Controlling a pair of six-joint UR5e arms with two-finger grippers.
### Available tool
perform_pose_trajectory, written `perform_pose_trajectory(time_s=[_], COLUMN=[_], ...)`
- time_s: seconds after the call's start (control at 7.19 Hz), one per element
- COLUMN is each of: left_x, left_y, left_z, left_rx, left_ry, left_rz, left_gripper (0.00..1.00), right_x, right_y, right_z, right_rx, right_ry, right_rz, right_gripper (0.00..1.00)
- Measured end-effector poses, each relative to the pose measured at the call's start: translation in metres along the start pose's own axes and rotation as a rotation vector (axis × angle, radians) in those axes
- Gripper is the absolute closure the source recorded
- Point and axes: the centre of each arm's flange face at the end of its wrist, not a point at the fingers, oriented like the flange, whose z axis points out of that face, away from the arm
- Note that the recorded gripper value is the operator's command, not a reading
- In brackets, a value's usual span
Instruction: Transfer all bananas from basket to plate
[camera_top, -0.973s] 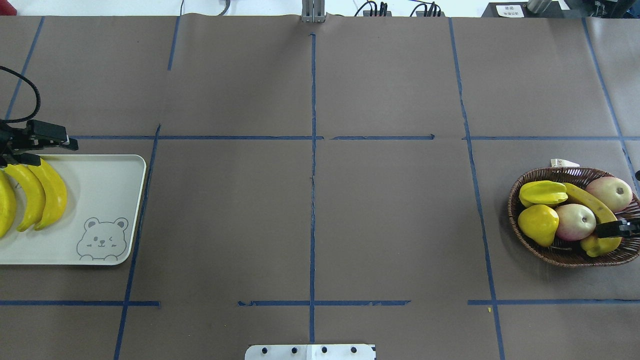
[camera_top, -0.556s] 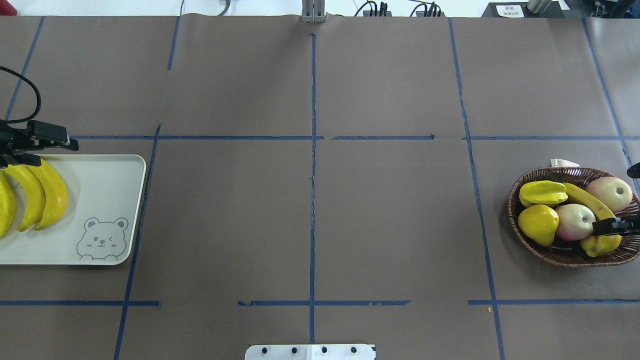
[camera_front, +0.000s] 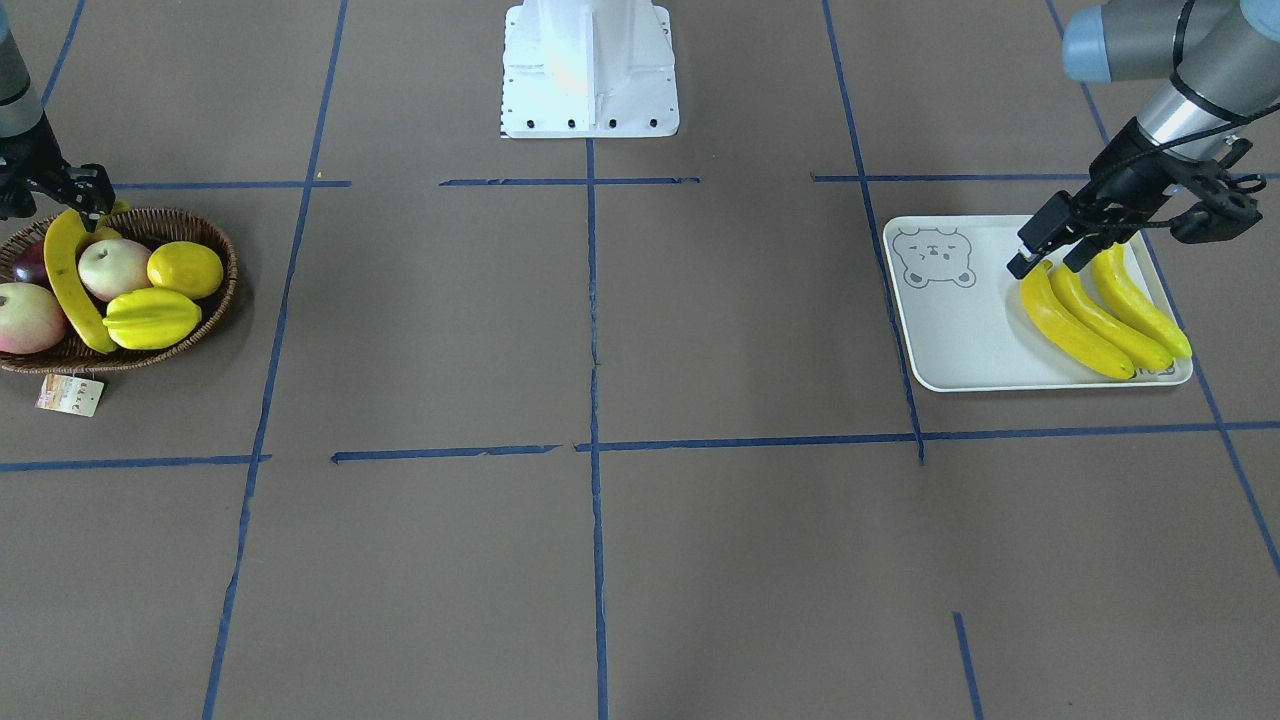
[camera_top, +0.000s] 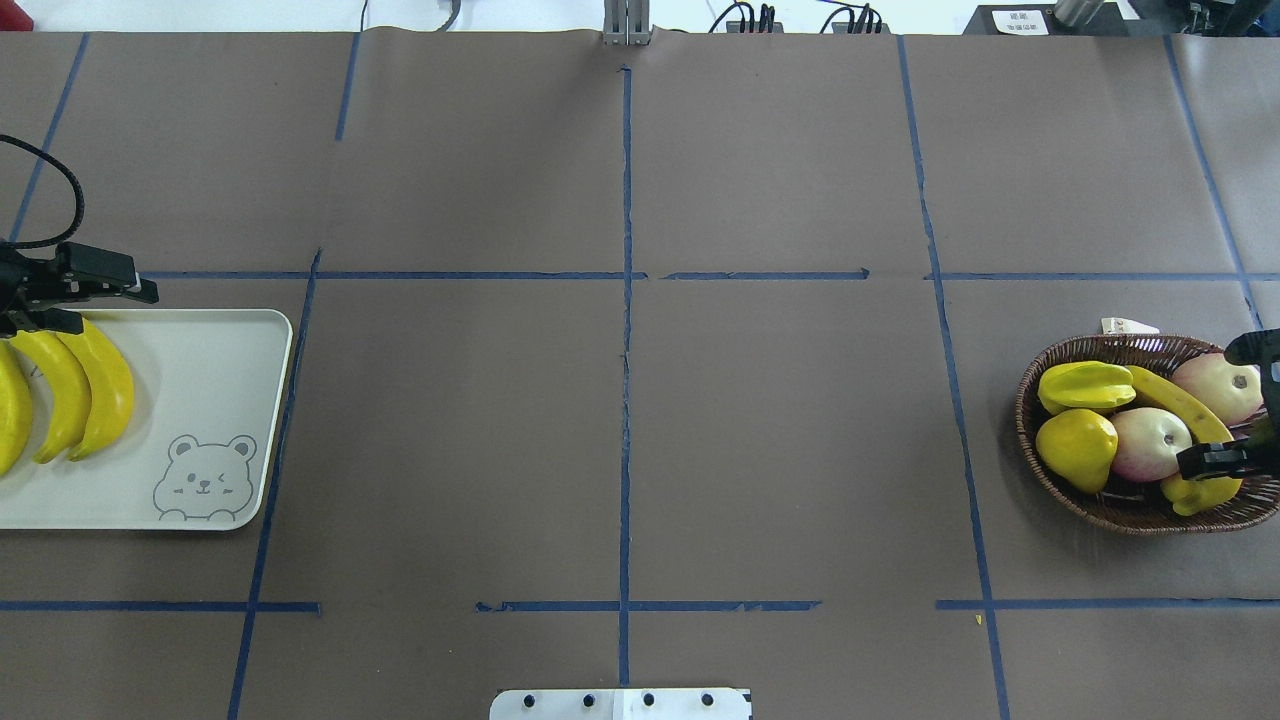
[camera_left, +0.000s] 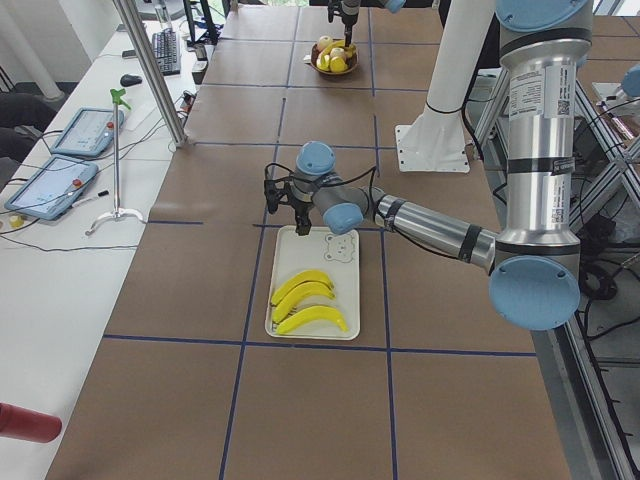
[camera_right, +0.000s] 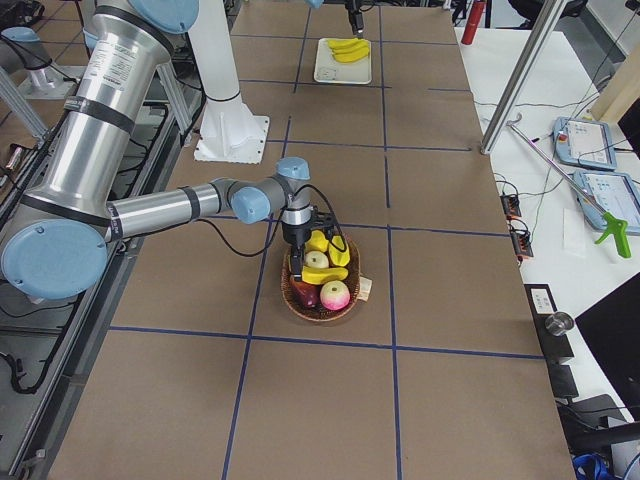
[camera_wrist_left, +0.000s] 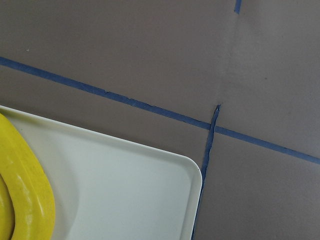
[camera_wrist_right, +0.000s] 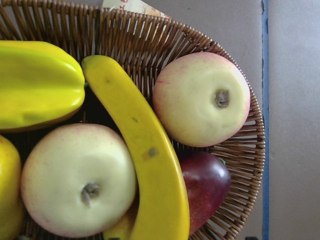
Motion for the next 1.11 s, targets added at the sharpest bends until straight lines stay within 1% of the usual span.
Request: perform_pose_trajectory(time_s=[0.42,0.7,0.83,0.97,1.11], left_x=[0.0,0.0,0.0,0.0,0.0], left_y=[0.0,0.0,0.0,0.001,0.001], left_z=[0.001,0.001,0.001,0.001,0.001], left_rx=[-0.001,-0.002,-0.002,-0.002,-0.002], left_ry=[-0.001,-0.001,-0.001,0.0,0.0], left_rz=[-0.001,-0.001,0.0,0.0,0.0], left_gripper=[0.0,0.0,0.0,0.0,0.0], right_x=[-0.014,-0.016,-0.018,-0.022,-0.025], right_y=[-0.006,-0.001,0.002,0.005,0.008], right_z=[0.003,0.013,0.016,0.02,0.023], right_rx=[-0.024,-0.038,-0.045,-0.053,-0.065], right_ry=[0.042,0.091,0.11,0.131,0.152], right_rz=[-0.005,-0.02,-0.031,-0.045,-0.057], right_gripper=[0.15,0.15,0.18,0.27,0.41])
